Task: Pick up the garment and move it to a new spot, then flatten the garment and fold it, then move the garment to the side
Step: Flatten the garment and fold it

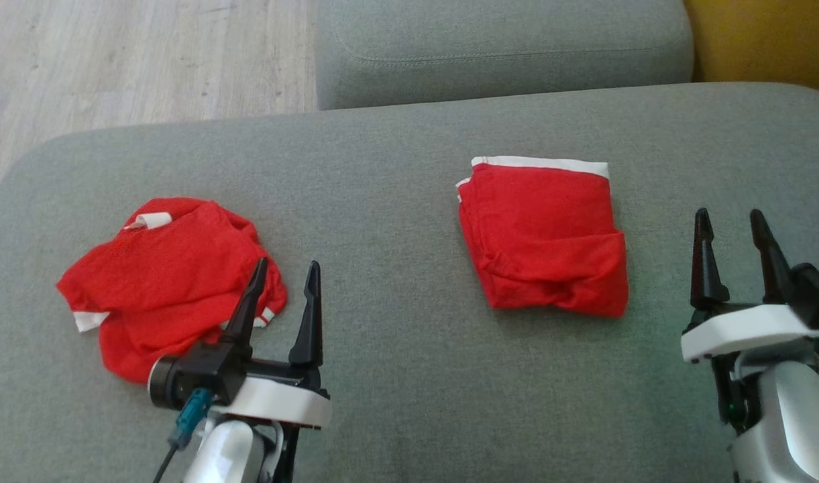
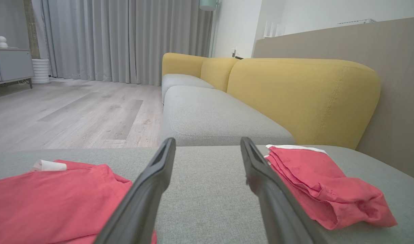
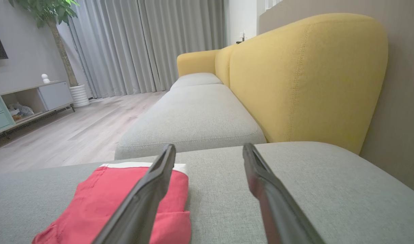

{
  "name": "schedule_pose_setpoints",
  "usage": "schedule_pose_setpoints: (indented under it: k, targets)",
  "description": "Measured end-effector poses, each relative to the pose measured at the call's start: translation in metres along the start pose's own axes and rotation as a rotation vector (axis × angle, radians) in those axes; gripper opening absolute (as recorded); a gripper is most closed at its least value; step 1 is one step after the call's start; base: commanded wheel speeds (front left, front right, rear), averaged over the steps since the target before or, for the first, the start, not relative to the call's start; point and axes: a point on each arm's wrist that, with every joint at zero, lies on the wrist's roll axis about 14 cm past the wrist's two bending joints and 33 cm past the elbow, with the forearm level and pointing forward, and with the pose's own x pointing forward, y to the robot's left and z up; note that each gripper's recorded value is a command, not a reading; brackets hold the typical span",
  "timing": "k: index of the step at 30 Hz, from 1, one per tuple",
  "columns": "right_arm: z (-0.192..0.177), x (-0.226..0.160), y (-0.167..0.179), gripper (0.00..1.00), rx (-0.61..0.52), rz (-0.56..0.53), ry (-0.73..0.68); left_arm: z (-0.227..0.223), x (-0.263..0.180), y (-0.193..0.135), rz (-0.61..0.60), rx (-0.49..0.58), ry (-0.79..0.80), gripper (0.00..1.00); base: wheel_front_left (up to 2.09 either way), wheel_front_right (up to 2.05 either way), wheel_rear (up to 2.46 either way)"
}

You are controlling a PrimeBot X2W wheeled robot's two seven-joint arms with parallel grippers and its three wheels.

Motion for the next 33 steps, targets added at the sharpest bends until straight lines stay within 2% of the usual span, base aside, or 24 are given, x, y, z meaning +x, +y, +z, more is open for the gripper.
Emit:
schedule_pose_setpoints:
  k: [6, 7, 12, 19, 26, 29, 33]
  targets:
    - [-0.003, 0.01, 0.012, 1.0, -0.019, 0.029, 0.03, -0.007, -0.001, 0.006, 0.017, -0.004, 0.019, 1.0, 0.0, 0.0, 0.0]
    - [-0.007, 0.013, 0.014, 0.0, -0.019, 0.035, 0.046, -0.009, -0.001, 0.008, 0.021, -0.005, 0.024, 1.0, 0.0, 0.0, 0.0]
    - [-0.024, 0.03, 0.025, 0.0, -0.006, 0.057, 0.114, -0.019, 0.001, 0.017, 0.044, -0.009, 0.052, 1.0, 0.0, 0.0, 0.0]
    - [-0.062, 0.084, 0.046, 0.0, -0.031, 0.098, 0.235, -0.034, 0.01, 0.036, 0.077, -0.006, 0.094, 1.0, 0.0, 0.0, 0.0]
    - [-0.131, 0.083, 0.054, 0.0, -0.052, 0.106, 0.447, -0.042, 0.006, 0.052, 0.123, 0.001, 0.12, 1.0, 0.0, 0.0, 0.0]
    - [-0.132, 0.081, 0.061, 0.0, -0.051, 0.121, 0.437, -0.041, 0.004, 0.052, 0.123, 0.003, 0.118, 1.0, 0.0, 0.0, 0.0]
    - [-0.115, 0.086, 0.076, 0.0, -0.064, 0.167, 0.362, -0.034, 0.005, 0.048, 0.113, 0.006, 0.1, 1.0, 0.0, 0.0, 0.0]
